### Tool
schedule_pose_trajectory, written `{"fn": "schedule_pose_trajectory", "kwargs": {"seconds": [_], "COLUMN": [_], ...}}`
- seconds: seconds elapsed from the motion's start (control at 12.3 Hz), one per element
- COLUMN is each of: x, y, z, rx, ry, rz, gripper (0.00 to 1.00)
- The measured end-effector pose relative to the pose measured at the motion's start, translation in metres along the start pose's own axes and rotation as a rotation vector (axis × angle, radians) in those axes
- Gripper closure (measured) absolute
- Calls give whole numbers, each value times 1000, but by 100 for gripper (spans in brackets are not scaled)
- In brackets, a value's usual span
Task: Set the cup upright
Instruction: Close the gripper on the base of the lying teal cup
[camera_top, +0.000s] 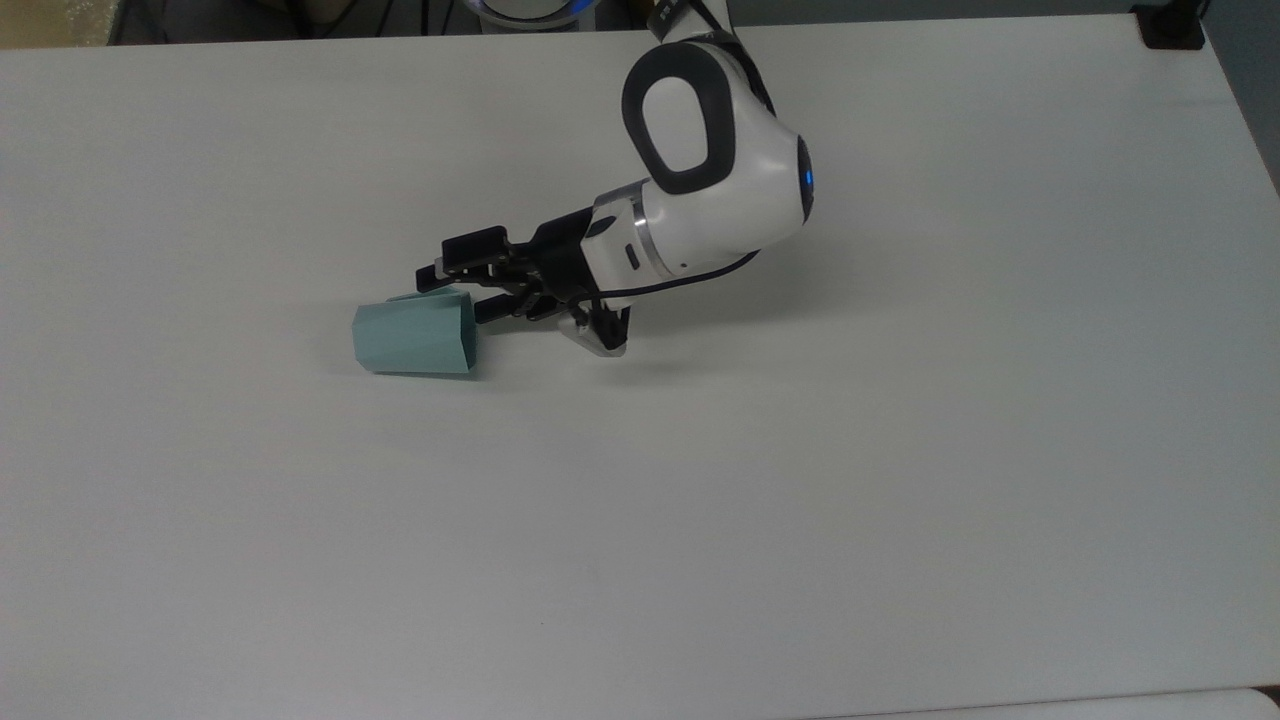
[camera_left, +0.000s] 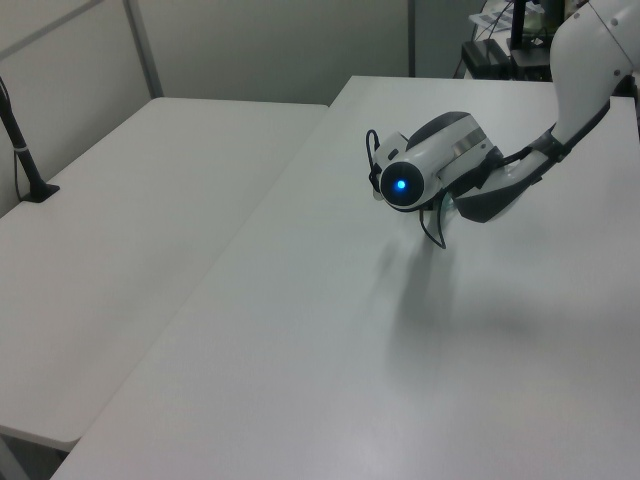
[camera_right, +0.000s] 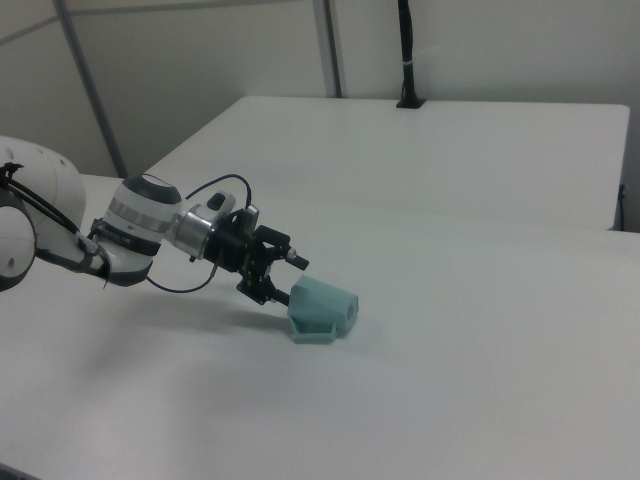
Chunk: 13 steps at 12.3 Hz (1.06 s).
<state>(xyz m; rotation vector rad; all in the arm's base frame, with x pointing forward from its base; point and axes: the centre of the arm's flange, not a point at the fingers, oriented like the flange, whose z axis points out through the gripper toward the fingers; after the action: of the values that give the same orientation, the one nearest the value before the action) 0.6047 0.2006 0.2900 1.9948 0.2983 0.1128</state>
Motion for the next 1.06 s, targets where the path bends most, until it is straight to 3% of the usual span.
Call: {"fn": "schedule_pose_trajectory", "kwargs": {"seconds": [0.49, 0.65, 0.73, 0.9, 0.98, 1.06], "x": [7, 8, 8, 7, 7, 5], "y": [-3, -3, -4, -4, -4, -6], "z": [19, 22, 23, 24, 26, 30], "rx": [14, 20, 21, 21, 21, 10], "ry": [35, 36, 35, 33, 30, 31], "rz": [15, 31, 32, 33, 33, 31], "gripper": [2, 7, 13, 41, 49, 50]}}
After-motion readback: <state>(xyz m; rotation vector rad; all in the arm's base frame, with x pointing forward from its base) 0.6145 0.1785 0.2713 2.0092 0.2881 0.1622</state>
